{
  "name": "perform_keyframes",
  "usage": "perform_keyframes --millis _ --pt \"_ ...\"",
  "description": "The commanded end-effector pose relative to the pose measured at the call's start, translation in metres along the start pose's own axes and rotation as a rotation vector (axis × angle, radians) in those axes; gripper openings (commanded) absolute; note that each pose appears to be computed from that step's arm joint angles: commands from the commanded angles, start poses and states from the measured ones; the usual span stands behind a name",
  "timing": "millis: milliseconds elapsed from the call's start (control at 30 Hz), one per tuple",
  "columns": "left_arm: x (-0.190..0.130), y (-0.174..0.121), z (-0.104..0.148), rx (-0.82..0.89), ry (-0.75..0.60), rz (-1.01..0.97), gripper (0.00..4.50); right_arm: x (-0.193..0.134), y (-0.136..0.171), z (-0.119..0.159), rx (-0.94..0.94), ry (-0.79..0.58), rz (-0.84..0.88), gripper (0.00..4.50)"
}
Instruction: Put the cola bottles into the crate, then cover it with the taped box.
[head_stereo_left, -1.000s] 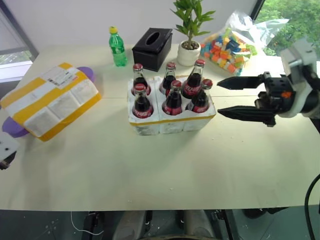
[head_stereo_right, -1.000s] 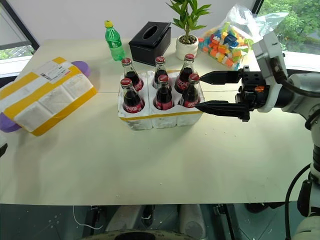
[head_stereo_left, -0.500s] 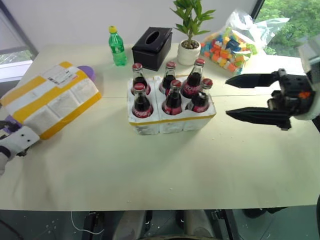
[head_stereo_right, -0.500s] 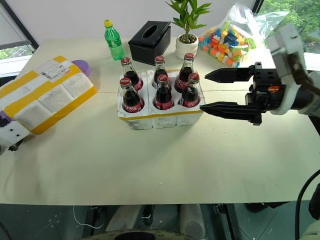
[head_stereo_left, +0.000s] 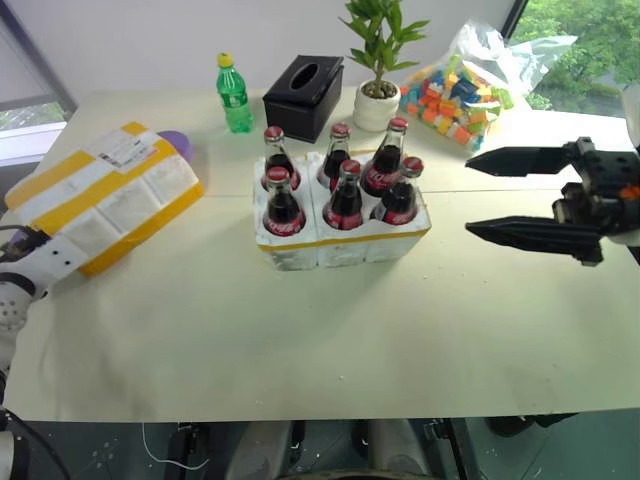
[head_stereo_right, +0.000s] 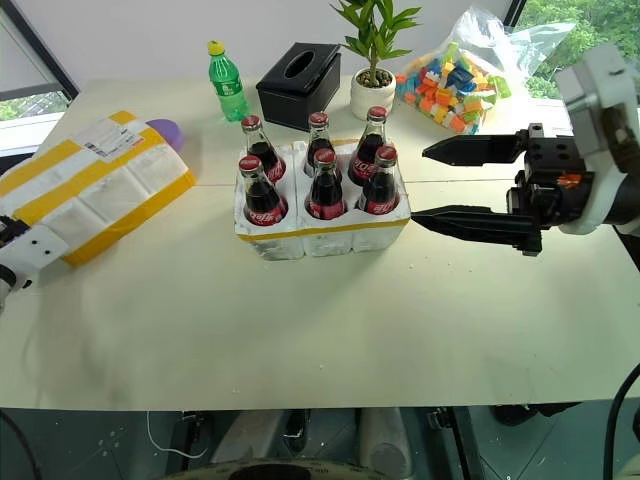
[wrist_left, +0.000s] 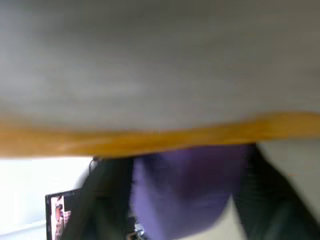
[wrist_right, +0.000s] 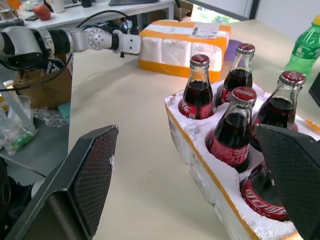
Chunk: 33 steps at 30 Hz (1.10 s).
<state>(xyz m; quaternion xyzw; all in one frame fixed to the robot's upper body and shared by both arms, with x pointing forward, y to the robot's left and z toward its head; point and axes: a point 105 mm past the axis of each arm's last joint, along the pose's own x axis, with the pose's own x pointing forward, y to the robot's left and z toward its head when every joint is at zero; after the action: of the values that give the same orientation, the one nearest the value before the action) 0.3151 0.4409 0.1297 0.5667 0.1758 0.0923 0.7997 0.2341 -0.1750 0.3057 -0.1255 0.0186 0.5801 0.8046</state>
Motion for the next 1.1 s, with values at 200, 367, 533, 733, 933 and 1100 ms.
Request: perform_keyframes --millis 200,367,533,733,933,1100 --pt "-0.001 0.022 0.002 0.056 -0.003 0.037 0.49 -0.010 -0.006 0.003 -0.082 0.028 -0.067 4.50" --pt "-0.006 0.072 0.027 0.078 -0.082 0.142 0.49 -0.015 -0.011 -0.003 -0.048 0.041 -0.079 4.50" --pt "-0.026 0.134 0.103 0.058 -0.329 0.229 0.49 -0.019 -0.017 -0.011 -0.036 0.061 -0.113 4.50" --pt "-0.067 0.162 0.196 0.058 -0.604 0.204 0.49 -0.019 -0.020 -0.020 -0.023 0.057 -0.133 4.50" --pt "-0.107 0.139 0.266 0.176 -0.775 0.105 0.49 -0.018 -0.024 -0.024 -0.002 0.034 -0.146 4.50" --pt "-0.119 0.113 0.290 0.329 -0.793 0.061 0.49 -0.016 -0.026 -0.025 0.004 0.018 -0.155 4.50"
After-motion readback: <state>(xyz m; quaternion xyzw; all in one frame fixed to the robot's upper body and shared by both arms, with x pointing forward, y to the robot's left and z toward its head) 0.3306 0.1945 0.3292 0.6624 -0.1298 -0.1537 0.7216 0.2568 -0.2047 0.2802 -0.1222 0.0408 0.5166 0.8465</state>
